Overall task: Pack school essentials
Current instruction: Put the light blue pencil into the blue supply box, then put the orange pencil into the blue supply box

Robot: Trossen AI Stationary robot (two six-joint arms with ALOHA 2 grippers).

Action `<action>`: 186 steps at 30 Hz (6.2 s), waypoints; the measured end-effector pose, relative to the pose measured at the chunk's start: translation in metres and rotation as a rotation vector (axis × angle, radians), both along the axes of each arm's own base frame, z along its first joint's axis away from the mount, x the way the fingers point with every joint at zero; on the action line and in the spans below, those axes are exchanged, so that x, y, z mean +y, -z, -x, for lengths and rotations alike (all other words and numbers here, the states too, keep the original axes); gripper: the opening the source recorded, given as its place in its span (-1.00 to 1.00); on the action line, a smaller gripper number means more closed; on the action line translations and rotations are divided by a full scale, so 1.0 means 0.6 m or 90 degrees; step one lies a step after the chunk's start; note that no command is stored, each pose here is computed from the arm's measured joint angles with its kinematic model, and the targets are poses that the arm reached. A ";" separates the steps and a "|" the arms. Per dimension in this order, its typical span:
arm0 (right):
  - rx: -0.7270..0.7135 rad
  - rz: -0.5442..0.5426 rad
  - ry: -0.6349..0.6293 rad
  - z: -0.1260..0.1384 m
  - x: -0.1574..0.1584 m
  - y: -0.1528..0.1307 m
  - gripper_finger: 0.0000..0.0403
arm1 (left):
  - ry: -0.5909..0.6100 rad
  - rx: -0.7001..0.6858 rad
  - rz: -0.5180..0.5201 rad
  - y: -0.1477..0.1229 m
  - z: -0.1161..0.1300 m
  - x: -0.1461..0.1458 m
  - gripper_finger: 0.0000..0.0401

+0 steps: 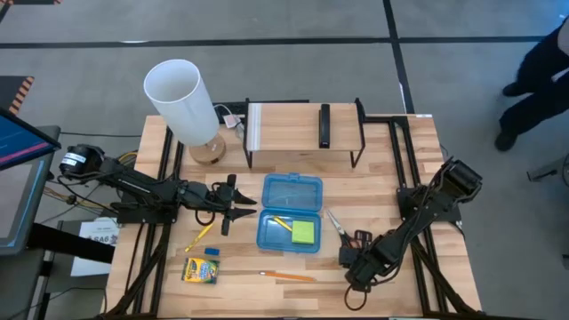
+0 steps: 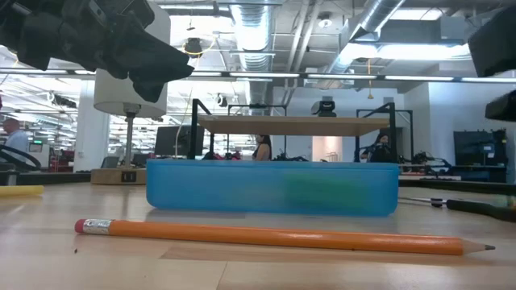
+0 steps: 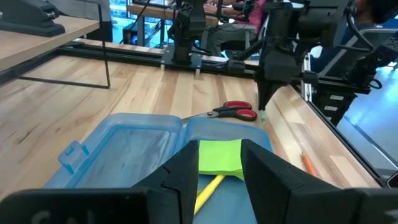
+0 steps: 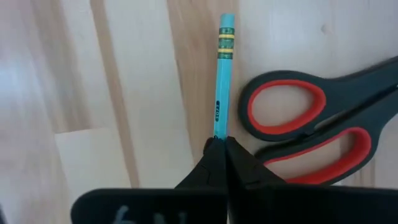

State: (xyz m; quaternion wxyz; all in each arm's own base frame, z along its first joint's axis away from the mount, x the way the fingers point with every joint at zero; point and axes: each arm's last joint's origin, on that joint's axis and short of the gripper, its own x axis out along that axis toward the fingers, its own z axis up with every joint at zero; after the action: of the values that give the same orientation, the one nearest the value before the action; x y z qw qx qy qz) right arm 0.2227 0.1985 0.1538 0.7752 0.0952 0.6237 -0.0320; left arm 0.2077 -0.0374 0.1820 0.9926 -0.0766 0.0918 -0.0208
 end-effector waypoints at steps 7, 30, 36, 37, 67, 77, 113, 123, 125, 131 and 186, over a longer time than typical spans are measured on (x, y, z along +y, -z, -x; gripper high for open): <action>-0.006 0.003 -0.008 -0.001 -0.001 -0.002 -1.00 | -0.001 0.000 0.003 0.000 0.000 0.000 -0.46; -0.037 0.055 -0.061 -0.050 -0.018 -0.070 -1.00 | 0.000 0.000 0.002 0.000 0.000 0.000 -0.46; -0.082 0.079 -0.097 -0.088 -0.044 -0.100 -1.00 | 0.000 0.000 0.002 0.000 0.000 0.000 -0.46; -0.095 0.084 -0.102 -0.098 -0.050 -0.108 -1.00 | 0.000 0.000 0.002 0.000 0.000 0.000 -0.46; -0.282 0.052 -0.154 -0.269 -0.173 -0.098 -0.77 | 0.001 0.001 -0.004 0.000 0.000 0.000 -0.46; -0.296 0.055 -0.153 -0.270 -0.178 -0.106 -0.46 | 0.001 0.002 -0.004 0.000 0.000 0.000 -0.46; -0.283 -0.059 -0.233 -0.202 0.041 -0.062 -0.03 | -0.001 0.012 0.001 0.003 0.000 0.000 -0.46; -0.200 -0.064 -0.206 -0.210 0.054 0.020 -0.02 | -0.001 0.012 0.003 0.003 0.000 0.000 -0.46; -0.186 -0.063 -0.197 -0.210 0.055 0.031 -0.04 | -0.001 0.012 0.003 0.003 0.000 0.000 -0.46; -0.169 -0.052 -0.185 -0.212 0.049 0.040 -0.13 | -0.001 0.012 0.003 0.003 0.001 0.000 -0.46; -0.102 0.139 -0.176 -0.240 0.025 -0.071 -1.00 | -0.001 0.014 0.002 0.004 0.001 0.000 -0.46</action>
State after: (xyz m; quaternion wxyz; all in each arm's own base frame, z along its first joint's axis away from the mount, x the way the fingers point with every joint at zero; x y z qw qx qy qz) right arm 0.3666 0.2136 0.1961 0.8249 -0.0739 0.5602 0.0154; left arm 0.2074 -0.0373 0.1799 0.9914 -0.0785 0.1027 -0.0195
